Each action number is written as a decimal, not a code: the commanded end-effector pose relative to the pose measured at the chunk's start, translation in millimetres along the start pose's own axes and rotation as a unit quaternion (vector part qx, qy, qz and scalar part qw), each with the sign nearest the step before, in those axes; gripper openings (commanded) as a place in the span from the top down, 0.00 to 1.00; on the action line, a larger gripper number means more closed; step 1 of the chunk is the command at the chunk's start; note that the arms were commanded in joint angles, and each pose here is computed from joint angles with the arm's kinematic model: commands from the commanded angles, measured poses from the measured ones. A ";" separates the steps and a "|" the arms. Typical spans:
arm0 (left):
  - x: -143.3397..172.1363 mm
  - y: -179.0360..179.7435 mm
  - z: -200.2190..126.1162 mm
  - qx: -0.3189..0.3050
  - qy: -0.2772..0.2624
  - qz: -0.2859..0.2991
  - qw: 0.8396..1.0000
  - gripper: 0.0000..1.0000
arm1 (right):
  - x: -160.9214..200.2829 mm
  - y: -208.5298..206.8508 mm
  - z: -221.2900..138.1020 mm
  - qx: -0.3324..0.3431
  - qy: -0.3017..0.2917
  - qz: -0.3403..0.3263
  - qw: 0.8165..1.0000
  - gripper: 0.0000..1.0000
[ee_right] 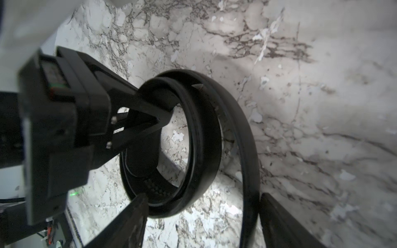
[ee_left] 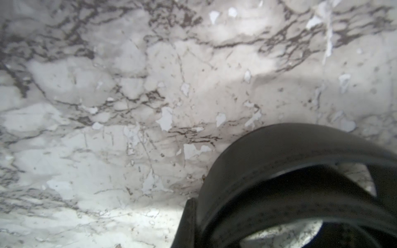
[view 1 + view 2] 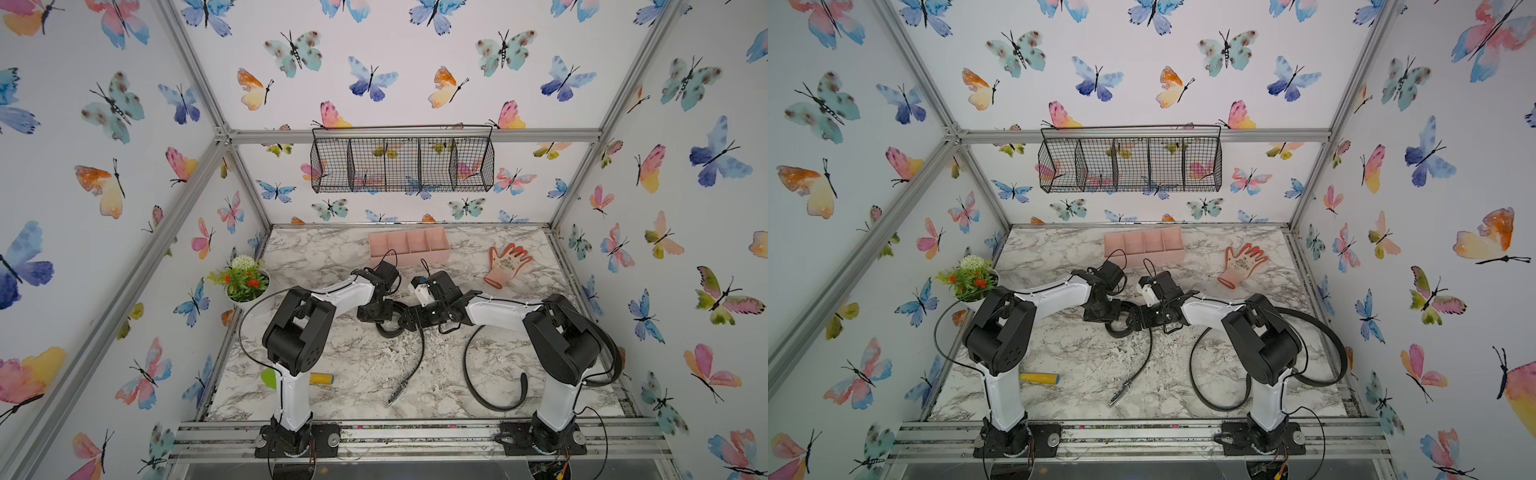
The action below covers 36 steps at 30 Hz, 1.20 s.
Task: Place the belts into the storage roll
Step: Pick up the belt from the center of the board.
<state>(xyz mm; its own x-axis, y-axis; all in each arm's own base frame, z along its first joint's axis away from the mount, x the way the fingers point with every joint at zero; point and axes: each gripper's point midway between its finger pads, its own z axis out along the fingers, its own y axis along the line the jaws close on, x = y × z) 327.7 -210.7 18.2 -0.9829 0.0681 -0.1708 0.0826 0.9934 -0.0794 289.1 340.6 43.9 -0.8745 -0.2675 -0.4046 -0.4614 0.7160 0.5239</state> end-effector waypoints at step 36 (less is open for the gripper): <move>60.6 -34.1 -7.4 0.008 0.023 -0.203 0.979 1.00 | 12.6 -0.7 19.3 0.137 0.023 0.052 0.989 0.45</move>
<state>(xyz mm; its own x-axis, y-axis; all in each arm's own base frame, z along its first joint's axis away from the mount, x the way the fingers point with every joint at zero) 270.6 -240.7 19.9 -0.9261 -0.3701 -0.0734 -0.3476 0.9125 -0.2156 283.7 347.4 28.5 -0.9353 -0.1676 -0.3117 -0.2877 0.8730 0.3937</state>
